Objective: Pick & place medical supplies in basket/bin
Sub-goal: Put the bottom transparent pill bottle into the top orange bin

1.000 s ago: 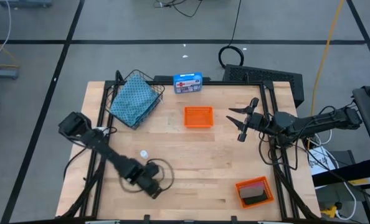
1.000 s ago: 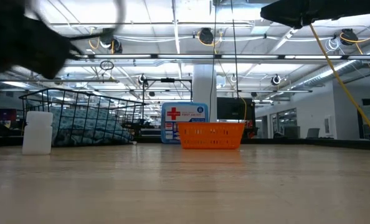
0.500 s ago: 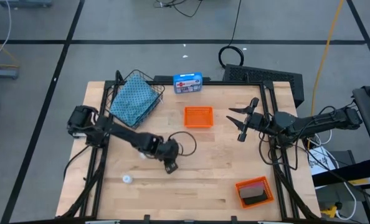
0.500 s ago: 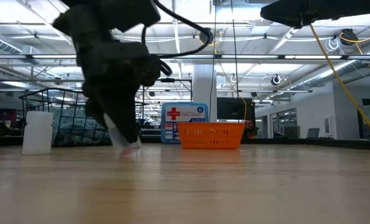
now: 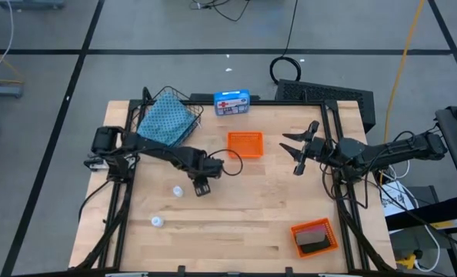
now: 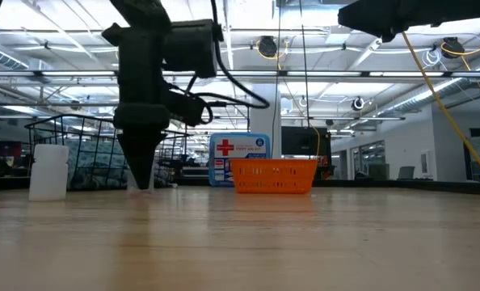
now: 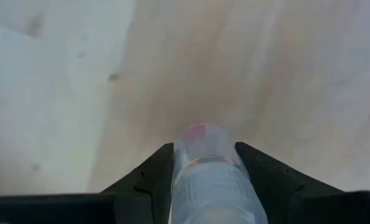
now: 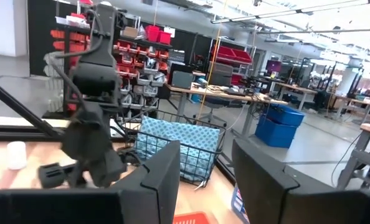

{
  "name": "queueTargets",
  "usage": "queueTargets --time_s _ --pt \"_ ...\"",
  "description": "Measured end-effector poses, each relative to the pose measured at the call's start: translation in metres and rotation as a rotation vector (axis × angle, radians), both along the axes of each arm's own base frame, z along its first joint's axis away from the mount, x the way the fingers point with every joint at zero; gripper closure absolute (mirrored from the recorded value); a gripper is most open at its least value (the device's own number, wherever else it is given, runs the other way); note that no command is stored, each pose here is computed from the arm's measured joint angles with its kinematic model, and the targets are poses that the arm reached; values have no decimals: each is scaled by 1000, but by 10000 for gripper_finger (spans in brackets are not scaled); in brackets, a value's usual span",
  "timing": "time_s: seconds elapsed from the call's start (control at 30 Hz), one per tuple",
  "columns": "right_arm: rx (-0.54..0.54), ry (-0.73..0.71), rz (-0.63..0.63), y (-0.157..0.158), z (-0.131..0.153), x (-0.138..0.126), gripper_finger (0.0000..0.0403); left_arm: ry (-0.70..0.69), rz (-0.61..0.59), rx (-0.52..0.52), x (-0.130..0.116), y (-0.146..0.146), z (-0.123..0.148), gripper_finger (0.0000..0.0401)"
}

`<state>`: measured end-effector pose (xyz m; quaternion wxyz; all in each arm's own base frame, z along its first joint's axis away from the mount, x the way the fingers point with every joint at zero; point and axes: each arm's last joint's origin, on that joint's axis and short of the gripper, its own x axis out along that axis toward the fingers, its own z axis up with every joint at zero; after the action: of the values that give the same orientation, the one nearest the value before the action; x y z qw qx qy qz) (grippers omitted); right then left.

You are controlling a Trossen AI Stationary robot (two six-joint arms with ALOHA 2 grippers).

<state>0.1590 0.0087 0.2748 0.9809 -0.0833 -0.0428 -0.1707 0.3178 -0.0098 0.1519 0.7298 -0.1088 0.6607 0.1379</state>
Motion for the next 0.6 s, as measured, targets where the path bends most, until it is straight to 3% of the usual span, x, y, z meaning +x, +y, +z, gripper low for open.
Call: queueTargets --time_s 0.33,0.6 --pt "30 -11 3 0 0 0 269 -72 -94 32 9 17 2 234" --pt "30 -11 3 0 0 0 269 -77 -91 55 10 17 3 143"
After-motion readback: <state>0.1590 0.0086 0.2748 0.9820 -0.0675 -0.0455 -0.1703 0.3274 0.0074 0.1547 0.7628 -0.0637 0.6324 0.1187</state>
